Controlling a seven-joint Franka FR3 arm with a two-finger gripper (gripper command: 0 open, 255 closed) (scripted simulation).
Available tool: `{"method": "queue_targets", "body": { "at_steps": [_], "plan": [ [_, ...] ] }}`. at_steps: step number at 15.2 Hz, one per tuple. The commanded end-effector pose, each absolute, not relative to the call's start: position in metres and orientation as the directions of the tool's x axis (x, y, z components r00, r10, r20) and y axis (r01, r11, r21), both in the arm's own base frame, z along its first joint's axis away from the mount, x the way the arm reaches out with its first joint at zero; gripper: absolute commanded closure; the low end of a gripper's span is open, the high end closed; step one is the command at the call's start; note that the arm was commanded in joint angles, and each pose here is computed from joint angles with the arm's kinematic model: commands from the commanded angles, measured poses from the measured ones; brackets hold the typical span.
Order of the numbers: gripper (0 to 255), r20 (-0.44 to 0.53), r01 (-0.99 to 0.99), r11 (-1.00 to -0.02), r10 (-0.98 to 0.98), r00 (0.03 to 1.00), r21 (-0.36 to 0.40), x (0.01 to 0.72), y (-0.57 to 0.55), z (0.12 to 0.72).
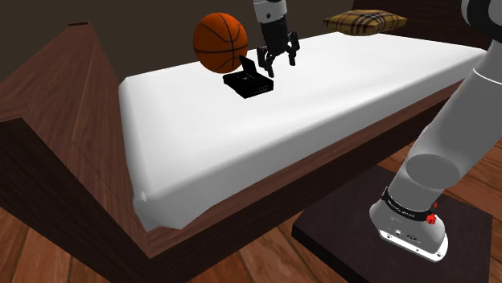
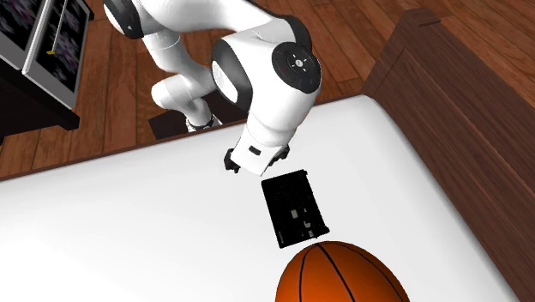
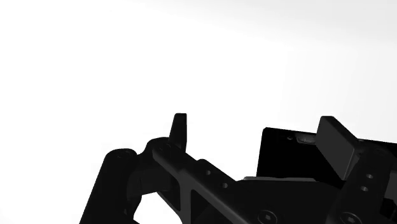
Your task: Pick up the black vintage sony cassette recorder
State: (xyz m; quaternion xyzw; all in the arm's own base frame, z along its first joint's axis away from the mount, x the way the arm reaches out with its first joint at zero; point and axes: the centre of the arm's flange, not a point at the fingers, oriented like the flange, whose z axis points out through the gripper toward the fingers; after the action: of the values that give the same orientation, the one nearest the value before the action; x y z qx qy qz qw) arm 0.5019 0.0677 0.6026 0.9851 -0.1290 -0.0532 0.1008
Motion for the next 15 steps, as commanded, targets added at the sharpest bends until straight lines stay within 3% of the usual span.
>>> {"method": "queue_targets", "body": {
  "at_steps": [1, 7, 15],
  "plan": [
    [0, -0.064, -0.261, -0.941, -0.280, 0.958, 0.215, 0.525, 0.076, 0.613],
    [0, -0.022, -0.310, -0.925, -0.323, 0.946, 0.222, 0.595, 0.092, 0.637],
    [0, -0.021, -0.311, -0.924, -0.323, 0.946, 0.222, 0.596, 0.093, 0.598]
  ]
}}
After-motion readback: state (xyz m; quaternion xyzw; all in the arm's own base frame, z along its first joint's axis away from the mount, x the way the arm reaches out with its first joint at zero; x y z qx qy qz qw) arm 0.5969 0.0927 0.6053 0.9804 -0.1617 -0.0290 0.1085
